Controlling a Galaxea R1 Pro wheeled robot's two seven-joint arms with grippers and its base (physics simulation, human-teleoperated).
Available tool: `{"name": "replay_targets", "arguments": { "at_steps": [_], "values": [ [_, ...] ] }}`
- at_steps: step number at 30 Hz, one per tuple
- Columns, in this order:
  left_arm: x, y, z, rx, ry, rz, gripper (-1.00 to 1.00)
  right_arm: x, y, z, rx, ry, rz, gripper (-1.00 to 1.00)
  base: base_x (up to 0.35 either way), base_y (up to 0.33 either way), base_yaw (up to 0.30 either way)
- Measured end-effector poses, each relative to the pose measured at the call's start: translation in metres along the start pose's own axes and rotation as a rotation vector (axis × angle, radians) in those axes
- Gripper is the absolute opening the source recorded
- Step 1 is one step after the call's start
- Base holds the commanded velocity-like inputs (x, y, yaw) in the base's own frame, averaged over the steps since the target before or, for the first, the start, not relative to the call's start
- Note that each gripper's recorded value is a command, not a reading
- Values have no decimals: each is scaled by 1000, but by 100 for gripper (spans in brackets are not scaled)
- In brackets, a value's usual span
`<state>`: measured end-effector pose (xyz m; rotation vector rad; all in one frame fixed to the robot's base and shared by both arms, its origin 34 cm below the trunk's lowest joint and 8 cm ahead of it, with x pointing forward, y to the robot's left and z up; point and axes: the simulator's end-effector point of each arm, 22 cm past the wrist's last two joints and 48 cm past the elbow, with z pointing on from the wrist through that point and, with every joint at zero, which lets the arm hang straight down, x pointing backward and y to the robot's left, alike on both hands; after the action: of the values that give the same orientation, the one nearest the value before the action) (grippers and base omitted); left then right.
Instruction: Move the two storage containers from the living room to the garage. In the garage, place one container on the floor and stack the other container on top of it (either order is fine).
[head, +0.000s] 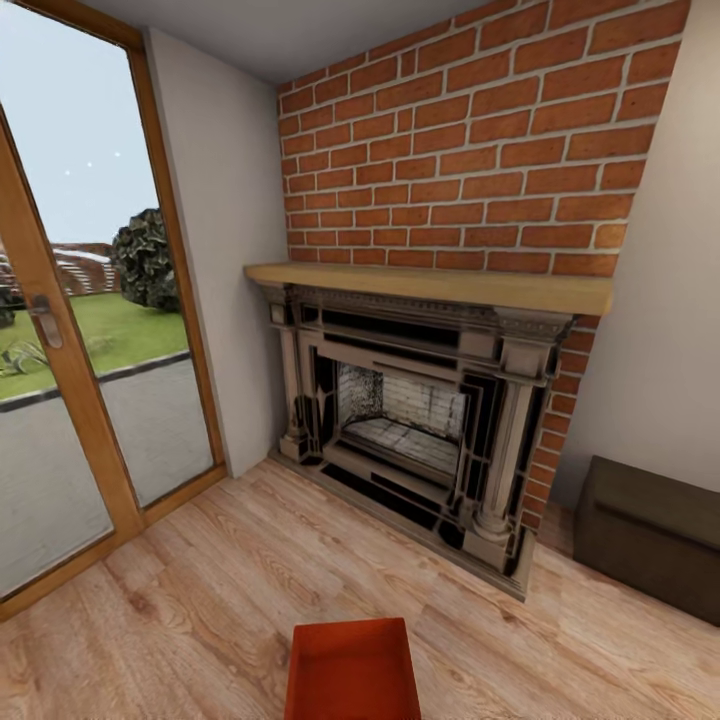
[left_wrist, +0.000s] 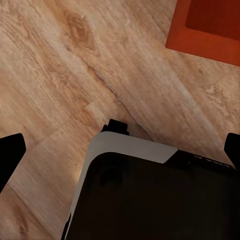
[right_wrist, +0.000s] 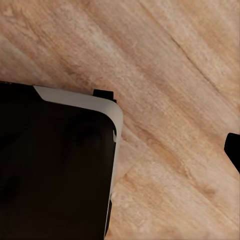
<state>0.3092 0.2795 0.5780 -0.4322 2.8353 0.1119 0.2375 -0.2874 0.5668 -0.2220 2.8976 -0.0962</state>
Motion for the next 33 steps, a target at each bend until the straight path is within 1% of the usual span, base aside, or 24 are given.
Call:
{"name": "replay_targets", "arguments": {
  "at_steps": [11,16,20,33],
  "values": [
    [7,2,1,-5,17,2,100,9,2,0,-9,25,-1,100,0,0,0],
    [10,3,2,-7,25,3,100,18,2,0,-6,63,-2,100,0,0,0],
    [12,3,2,-9,31,3,100,23,2,0,-5,77,-3,100,0,0,0],
    [21,6,4,-15,51,6,100,32,4,-1,-18,101,-4,100,0,0,0]
  ]
}}
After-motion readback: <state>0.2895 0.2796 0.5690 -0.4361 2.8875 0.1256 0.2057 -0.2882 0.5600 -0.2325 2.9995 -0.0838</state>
